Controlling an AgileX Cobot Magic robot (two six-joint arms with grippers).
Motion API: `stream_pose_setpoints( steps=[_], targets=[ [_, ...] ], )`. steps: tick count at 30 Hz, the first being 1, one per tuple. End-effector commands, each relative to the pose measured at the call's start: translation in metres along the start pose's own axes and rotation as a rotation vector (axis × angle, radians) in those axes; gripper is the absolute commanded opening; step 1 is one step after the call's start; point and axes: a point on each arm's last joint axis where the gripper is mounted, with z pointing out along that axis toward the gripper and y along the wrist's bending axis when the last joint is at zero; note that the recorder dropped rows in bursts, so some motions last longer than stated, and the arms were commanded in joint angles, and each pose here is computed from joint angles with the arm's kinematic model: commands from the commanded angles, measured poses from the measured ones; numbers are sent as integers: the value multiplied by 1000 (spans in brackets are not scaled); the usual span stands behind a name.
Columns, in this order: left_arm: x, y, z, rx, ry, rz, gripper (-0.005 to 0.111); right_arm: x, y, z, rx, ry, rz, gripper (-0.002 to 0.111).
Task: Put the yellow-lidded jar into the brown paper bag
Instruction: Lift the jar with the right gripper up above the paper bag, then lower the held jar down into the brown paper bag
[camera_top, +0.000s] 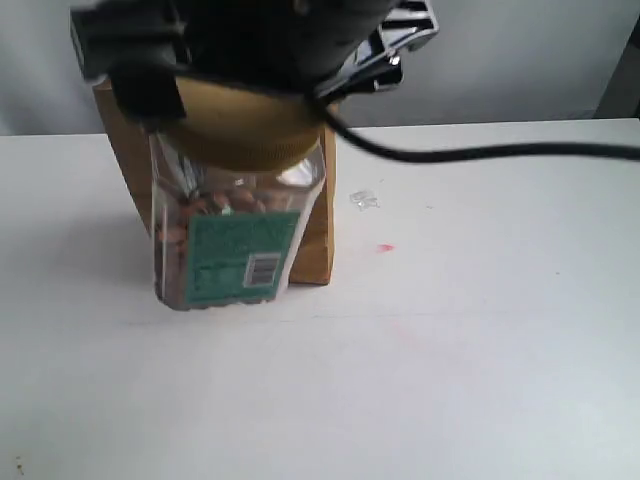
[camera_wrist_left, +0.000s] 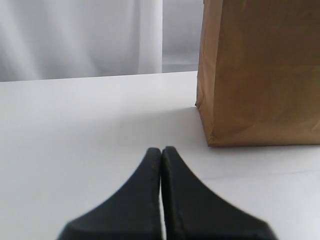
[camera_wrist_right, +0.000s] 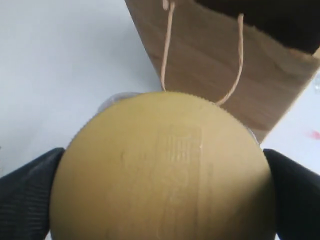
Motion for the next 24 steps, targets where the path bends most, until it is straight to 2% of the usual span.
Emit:
stream_pose_setpoints(
  steps=[1, 7, 11, 14, 19, 24],
  targets=[
    [-1, -1, 0, 8, -8, -6, 1, -14, -1, -47, -116, -221, 3, 0],
    [-1, -1, 0, 8, -8, -6, 1, -32, -4, -76, -145, -486, -60, 0],
    [-1, -1, 0, 8, -8, -6, 1, -44, -4, -83, -111, -649, -148, 0],
    [-1, -1, 0, 8, -8, -6, 1, -53, -7, -85, -72, -759, -156, 0],
    [-1, -1, 0, 8, -8, -6, 1, -69, -24, -67, -10, -821, -116, 0],
    [-1, -1, 0, 8, -8, -6, 1, -89, -47, -35, -22, -868, -92, 0]
  ],
)
